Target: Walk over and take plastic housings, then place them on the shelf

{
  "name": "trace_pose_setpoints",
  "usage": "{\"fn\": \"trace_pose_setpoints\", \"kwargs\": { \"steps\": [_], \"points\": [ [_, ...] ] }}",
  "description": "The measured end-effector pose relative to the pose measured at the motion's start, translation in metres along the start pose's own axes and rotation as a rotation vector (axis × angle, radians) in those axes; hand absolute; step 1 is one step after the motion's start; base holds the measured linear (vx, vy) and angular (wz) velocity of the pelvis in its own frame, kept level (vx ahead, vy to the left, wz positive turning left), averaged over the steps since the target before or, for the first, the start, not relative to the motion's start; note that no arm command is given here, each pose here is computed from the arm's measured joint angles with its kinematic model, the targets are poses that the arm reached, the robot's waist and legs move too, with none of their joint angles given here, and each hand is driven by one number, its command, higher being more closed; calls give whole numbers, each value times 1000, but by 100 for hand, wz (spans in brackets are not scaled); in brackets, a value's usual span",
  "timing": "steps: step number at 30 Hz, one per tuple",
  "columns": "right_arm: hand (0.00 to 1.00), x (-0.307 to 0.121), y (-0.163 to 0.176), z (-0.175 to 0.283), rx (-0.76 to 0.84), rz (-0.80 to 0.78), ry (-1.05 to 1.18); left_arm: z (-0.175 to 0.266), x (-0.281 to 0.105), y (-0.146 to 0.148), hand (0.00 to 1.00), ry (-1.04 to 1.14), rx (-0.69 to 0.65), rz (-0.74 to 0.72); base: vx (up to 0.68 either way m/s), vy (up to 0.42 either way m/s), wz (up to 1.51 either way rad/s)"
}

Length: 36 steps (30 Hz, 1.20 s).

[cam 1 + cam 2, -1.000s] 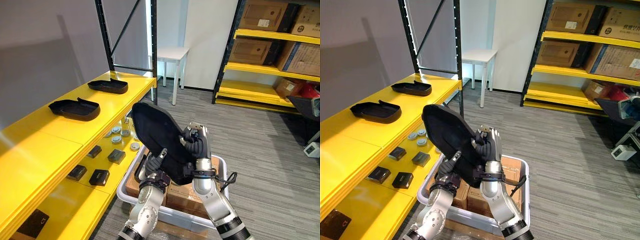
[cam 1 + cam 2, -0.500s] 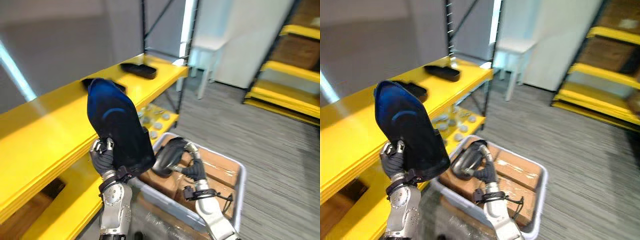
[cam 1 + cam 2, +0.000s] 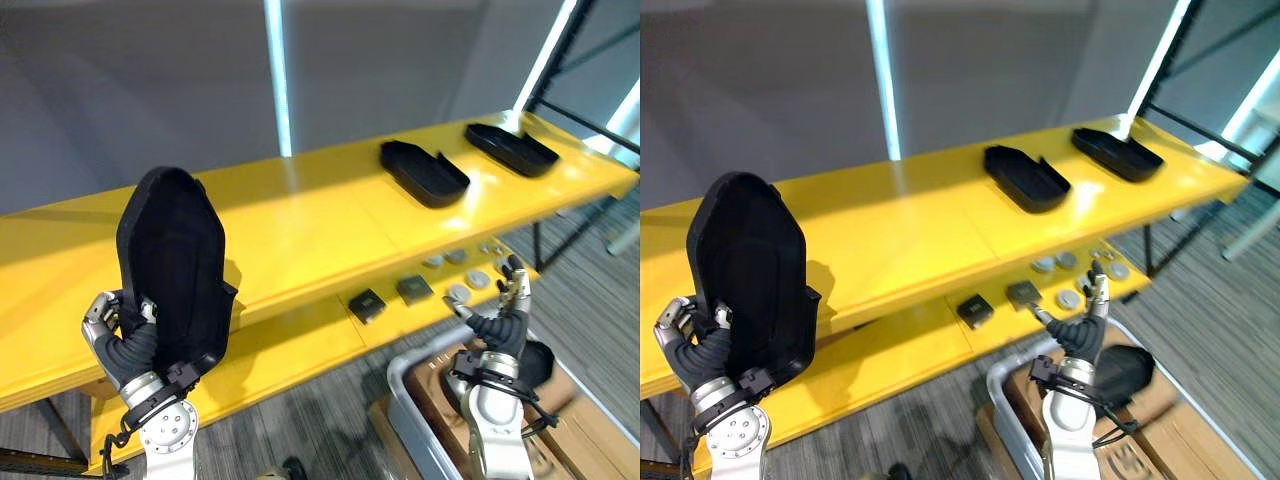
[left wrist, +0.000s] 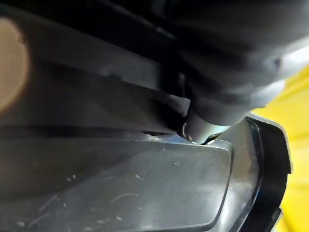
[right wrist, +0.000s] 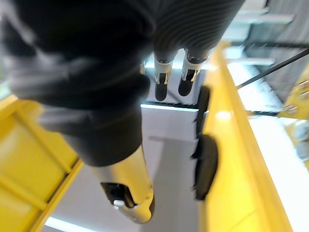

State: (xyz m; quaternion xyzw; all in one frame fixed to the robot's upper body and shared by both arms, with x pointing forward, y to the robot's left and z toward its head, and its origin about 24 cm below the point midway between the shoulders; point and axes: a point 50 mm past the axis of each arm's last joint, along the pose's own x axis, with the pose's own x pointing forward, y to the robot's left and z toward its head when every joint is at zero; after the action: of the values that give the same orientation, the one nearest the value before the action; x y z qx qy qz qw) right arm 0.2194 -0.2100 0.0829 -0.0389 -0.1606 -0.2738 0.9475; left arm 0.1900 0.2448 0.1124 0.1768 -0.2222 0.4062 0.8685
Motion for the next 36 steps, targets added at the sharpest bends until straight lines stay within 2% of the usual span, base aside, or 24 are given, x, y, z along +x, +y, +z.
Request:
{"fn": "trace_pose_setpoints", "kwargs": {
  "steps": [3, 5, 6, 7, 10, 11, 16, 18, 20, 27, 33, 36],
  "points": [
    [0, -1, -22, -1, -11, -68, 2, 1, 0, -1, 100, -3, -6, -8, 401, 30, 153],
    [0, -1, -39, 0, -15, -124, 2, 8, 0, -6, 100, -23, -55, -35, 349, -69, 142],
    [0, -2, -51, 1, -41, -160, -2, 14, 0, -11, 100, -31, -138, -69, 373, -141, 143],
    [0, -2, -55, 1, -49, -175, -3, 16, -1, -12, 100, -30, -166, -81, 398, -185, 108],
    [0, 5, -57, 5, -63, -158, -31, 22, -5, -9, 100, 5, -295, -81, 408, -187, 30],
    [0, 8, -57, 8, -59, -153, -44, 29, -3, -8, 100, -20, -374, -89, 329, -127, 1],
    [0, 23, -71, 29, -37, -212, -148, 43, 2, -41, 100, 14, -690, -230, 195, -29, 20],
    [0, 21, -69, 40, -22, -194, -193, 39, 0, -49, 100, 60, -749, -264, 134, 123, -32],
    [0, 20, -69, 52, -15, -189, -247, 36, 0, -56, 100, 85, -779, -292, 108, 126, -17],
    [0, 17, -58, 74, 20, -122, -343, 17, -5, -114, 100, 295, -851, -522, 70, 49, -38],
    [0, 11, -47, 75, 29, -38, -336, 13, -13, -161, 100, 436, -830, -759, -1, -12, -35],
    [0, 11, -42, 74, 32, -7, -332, 13, -9, -175, 100, 459, -802, -802, -41, -21, -23]
  ]
}}
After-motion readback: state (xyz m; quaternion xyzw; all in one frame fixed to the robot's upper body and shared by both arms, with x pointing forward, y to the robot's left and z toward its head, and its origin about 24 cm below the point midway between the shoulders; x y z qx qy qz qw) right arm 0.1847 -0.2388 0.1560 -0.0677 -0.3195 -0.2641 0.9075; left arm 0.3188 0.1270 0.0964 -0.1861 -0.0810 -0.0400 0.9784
